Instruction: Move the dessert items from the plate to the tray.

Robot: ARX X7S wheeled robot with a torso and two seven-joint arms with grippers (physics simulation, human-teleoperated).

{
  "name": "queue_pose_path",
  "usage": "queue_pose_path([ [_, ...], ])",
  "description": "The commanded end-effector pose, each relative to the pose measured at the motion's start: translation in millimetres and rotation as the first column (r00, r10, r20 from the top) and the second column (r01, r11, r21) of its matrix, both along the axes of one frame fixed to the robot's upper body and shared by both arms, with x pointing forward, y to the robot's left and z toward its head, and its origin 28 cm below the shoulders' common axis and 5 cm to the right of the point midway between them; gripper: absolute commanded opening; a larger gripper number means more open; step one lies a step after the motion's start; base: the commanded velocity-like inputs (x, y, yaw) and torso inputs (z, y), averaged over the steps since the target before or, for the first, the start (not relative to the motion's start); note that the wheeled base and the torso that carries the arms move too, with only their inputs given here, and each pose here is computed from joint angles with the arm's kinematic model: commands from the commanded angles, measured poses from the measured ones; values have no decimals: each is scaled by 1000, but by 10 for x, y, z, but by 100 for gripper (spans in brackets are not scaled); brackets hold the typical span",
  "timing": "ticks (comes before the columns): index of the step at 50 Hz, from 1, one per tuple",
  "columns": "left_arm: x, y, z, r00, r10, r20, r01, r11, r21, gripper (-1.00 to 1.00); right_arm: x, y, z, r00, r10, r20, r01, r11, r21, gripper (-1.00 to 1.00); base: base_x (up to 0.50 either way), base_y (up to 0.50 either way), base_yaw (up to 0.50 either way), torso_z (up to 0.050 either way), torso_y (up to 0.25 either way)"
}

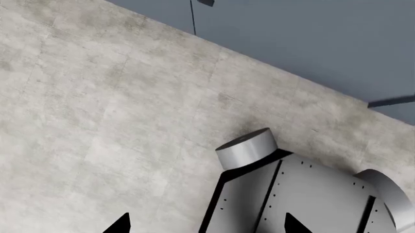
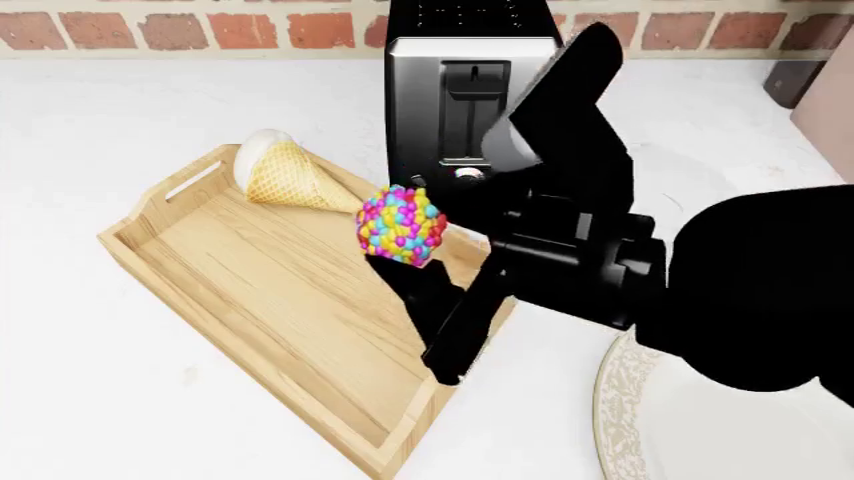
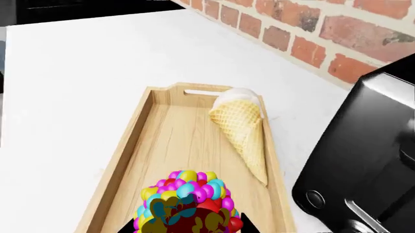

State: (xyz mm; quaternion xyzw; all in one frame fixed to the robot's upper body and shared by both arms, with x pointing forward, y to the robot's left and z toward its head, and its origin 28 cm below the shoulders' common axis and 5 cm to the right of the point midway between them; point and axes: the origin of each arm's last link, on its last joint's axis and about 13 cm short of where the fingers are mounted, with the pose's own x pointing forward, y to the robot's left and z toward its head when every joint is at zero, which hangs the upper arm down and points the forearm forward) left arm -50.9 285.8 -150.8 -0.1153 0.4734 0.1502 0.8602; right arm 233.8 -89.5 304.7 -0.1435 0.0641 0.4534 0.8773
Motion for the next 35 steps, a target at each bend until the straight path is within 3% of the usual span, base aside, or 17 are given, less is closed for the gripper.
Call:
queue_pose_path([
  [1, -1, -1, 0, 1000, 13, 3, -13, 1000, -2, 100, 139, 251, -229, 989, 123, -86, -131, 987, -92, -100, 0, 0, 0, 0, 0],
  [13, -1, -1, 0, 1000, 13, 2, -13, 1000, 1, 100, 155, 278, -297, 985, 130, -116, -145, 980, -133, -100, 0, 0, 0, 0, 0],
  [14, -1, -1, 0, 1000, 13, 2, -13, 1000, 0, 100, 160, 274, -293, 986, 122, -115, -137, 982, -130, 100, 0, 0, 0, 0, 0],
  [19, -1, -1, -1, 1000, 11, 1, -11, 1000, -1, 100, 187, 248, -215, 991, 94, -94, -103, 990, -96, 100, 0, 0, 0, 0, 0],
  [26, 0, -1, 0, 1000, 12, 4, -12, 1000, -1, 100, 144, 164, 199, 998, 61, -7, -60, 997, 43, 100, 0, 0, 0, 0, 0],
  [35, 0, -1, 1, 1000, 12, 6, -12, 1000, 4, 100, 17, 62, 440, 996, 32, 86, -47, 983, 177, 100, 0, 0, 0, 0, 0],
])
